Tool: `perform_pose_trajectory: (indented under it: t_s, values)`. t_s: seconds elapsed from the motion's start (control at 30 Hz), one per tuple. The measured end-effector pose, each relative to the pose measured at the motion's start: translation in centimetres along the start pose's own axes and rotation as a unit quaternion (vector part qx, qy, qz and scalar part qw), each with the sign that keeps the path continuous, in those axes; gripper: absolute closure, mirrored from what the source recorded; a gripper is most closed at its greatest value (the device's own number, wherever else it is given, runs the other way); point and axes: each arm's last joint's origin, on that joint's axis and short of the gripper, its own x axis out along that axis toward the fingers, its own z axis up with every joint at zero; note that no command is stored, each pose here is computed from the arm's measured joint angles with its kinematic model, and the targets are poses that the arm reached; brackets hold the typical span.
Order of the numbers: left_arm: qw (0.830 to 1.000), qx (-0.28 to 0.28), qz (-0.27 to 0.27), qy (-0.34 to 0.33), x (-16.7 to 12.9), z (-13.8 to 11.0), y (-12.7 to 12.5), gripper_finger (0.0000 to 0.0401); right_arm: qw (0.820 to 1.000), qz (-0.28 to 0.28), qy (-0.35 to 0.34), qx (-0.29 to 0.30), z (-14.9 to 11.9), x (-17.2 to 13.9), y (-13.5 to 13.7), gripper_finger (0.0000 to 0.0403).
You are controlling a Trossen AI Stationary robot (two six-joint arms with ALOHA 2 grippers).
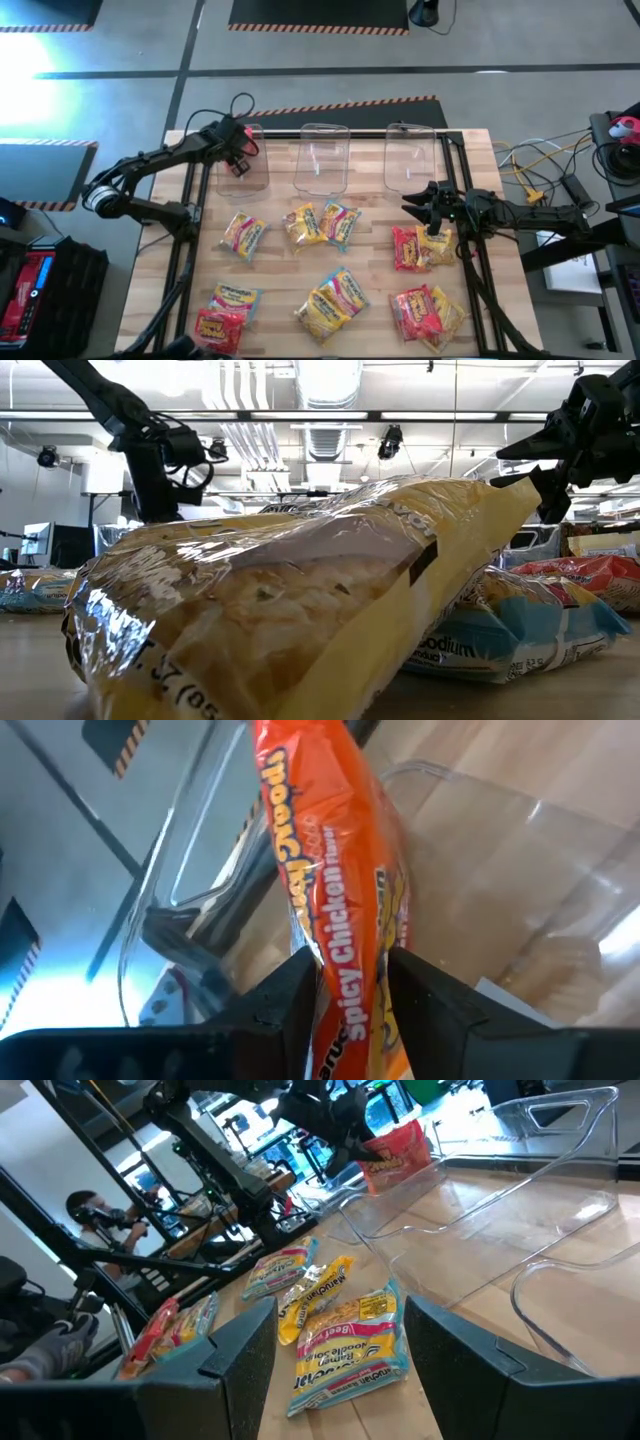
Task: Sort Maruchan noodles
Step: Put the orange noodle pack into the left transparent bin
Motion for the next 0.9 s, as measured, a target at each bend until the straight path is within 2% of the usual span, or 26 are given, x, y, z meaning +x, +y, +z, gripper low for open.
perform_pose_trajectory:
  t_s: [0.13, 0.4, 0.9]
  values:
    - [1.000, 0.026, 0.004, 0.002, 0.0, 0.0, 0.0, 0.0287, 1.000, 0.000, 0.000, 0.000, 0.0, 0.0, 0.0, 0.0195]
    - [0.996, 0.019, 0.081, 0.009, 0.0, 0.3, 0.6, 0.0287, 1.000, 0.000, 0.000, 0.000, 0.0, 0.0, 0.0, 0.0195]
    - [0.992, -0.011, 0.114, -0.049, 0.0, 1.6, 1.1, 0.0287, 1.000, 0.000, 0.000, 0.000, 0.0, 0.0, 0.0, 0.0195]
